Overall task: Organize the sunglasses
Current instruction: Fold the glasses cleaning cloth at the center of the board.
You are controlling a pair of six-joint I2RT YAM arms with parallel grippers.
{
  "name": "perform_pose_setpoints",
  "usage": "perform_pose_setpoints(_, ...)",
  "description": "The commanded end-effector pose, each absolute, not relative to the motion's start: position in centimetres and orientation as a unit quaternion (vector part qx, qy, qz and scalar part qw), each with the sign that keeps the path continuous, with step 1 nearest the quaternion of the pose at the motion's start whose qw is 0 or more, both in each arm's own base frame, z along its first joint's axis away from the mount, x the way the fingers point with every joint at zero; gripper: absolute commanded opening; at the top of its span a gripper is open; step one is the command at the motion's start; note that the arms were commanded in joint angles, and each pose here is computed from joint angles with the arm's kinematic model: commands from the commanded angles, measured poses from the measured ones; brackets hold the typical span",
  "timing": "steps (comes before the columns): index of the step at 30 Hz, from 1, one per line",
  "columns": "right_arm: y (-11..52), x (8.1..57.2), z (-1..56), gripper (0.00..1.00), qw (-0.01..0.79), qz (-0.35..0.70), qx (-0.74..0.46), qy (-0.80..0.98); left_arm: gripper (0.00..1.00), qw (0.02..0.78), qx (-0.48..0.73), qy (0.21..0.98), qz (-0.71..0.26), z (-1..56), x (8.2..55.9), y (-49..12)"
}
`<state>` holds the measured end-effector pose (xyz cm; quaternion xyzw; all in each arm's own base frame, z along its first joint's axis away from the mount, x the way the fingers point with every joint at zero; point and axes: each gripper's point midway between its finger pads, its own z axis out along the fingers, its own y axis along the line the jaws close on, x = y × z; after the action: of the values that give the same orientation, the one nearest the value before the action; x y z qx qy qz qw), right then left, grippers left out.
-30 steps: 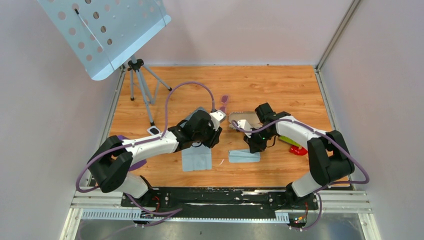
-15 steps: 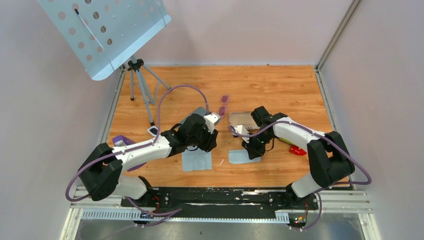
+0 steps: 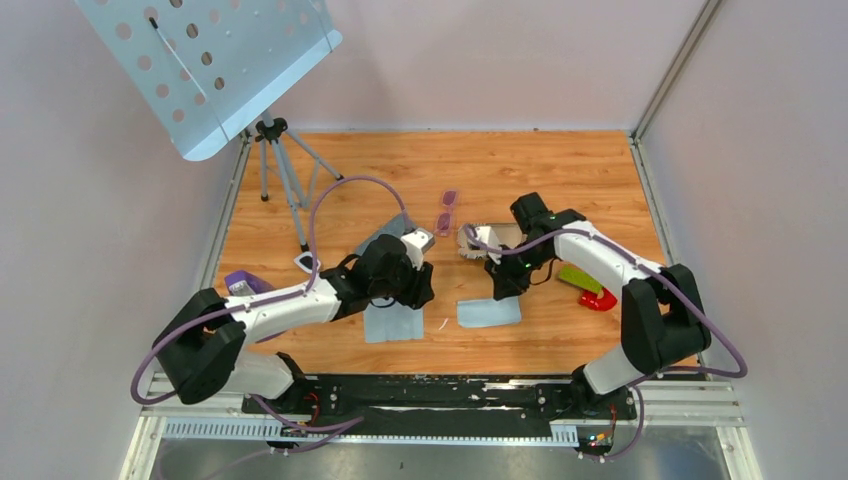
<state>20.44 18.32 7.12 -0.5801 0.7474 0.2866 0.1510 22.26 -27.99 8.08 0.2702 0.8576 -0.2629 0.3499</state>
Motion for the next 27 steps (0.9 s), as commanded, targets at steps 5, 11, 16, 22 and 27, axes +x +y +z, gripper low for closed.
perform_pose_setpoints(5,15.5,22.5,9.5,0.21,0.176,0.354,-0.51,0.764,0.51,0.336,0.271,0.841,-0.326,8.6,22.9,-31.6)
perform_pose_setpoints(11,14.1,23.0,8.7,0.23,0.176,0.354,-0.491,0.776,0.52,0.288,0.298,0.845,-0.339,7.1,23.9,-35.0)
perform_pose_setpoints(16,13.2,23.4,8.2,0.24,0.178,0.355,-0.478,0.783,0.51,0.263,0.323,0.845,-0.334,5.5,23.5,-36.1)
perform_pose_setpoints(22,12.9,23.6,8.1,0.24,0.182,0.361,-0.47,0.784,0.46,0.222,0.352,0.856,-0.307,2.9,22.9,-35.9)
perform_pose_setpoints(27,13.0,23.6,8.0,0.25,0.181,0.366,-0.467,0.784,0.43,0.211,0.359,0.856,-0.308,2.2,22.5,-35.9)
